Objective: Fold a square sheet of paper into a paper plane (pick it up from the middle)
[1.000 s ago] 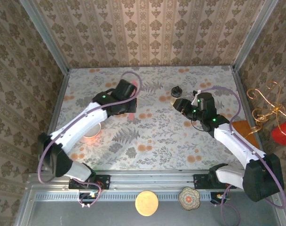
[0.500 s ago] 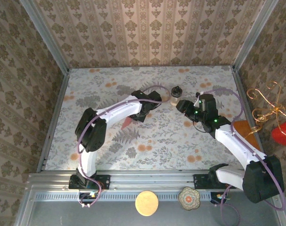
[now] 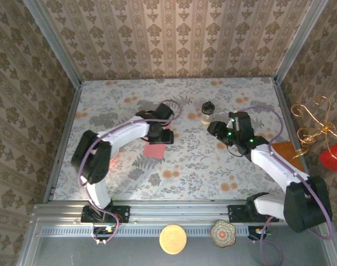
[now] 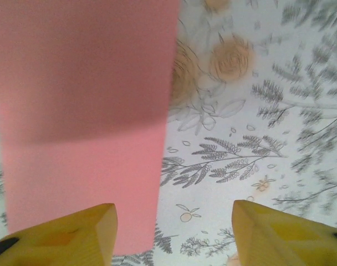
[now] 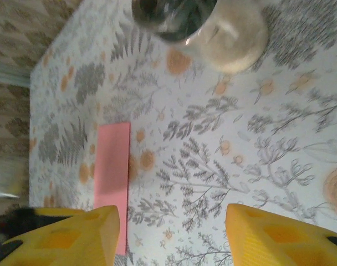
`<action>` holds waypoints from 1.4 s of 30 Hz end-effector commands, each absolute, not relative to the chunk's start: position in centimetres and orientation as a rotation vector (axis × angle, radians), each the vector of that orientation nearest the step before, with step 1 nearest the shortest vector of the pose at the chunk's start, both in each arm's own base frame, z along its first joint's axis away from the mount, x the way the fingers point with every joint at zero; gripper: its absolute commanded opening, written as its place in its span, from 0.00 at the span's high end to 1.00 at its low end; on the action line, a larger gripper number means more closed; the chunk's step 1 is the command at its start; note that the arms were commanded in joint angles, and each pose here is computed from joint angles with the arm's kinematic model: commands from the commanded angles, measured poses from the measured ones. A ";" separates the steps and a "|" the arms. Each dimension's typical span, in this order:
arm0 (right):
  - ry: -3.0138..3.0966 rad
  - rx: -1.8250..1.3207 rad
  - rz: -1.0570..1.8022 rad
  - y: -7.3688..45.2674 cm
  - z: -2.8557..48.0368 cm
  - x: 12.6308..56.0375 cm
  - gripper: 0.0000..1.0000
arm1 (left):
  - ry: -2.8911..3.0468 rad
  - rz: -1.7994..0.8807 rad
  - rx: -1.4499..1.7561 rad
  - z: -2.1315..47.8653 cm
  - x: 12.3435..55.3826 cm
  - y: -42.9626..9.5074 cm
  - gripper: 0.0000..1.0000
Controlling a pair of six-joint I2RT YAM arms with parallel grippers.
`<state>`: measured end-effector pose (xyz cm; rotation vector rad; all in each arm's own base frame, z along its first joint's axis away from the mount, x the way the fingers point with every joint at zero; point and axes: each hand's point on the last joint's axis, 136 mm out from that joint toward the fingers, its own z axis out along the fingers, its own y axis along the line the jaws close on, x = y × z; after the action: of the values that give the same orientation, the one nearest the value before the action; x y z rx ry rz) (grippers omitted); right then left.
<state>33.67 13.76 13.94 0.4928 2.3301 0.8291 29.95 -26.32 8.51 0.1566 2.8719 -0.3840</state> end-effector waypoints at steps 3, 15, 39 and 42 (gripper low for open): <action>2.455 0.266 0.883 21.2 12.7 33.3 0.47 | 2.738 -0.564 -0.118 12.1 31.3 -21.8 0.32; 2.661 -0.007 0.910 35.7 6.8 33.2 0.54 | 2.550 -0.424 -0.485 14.2 30.0 -8.7 0.00; 2.935 -0.287 0.607 26.7 -0.3 27.1 0.57 | 2.675 -0.674 -0.188 13.3 30.3 -16.4 0.00; 2.864 -0.298 0.648 26.0 2.2 27.5 0.56 | 2.704 -0.718 -0.120 12.8 30.0 -18.9 0.00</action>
<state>29.41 28.63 2.41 -0.2133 2.8070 0.7408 29.80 -16.59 11.91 -0.2133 2.7130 -0.6466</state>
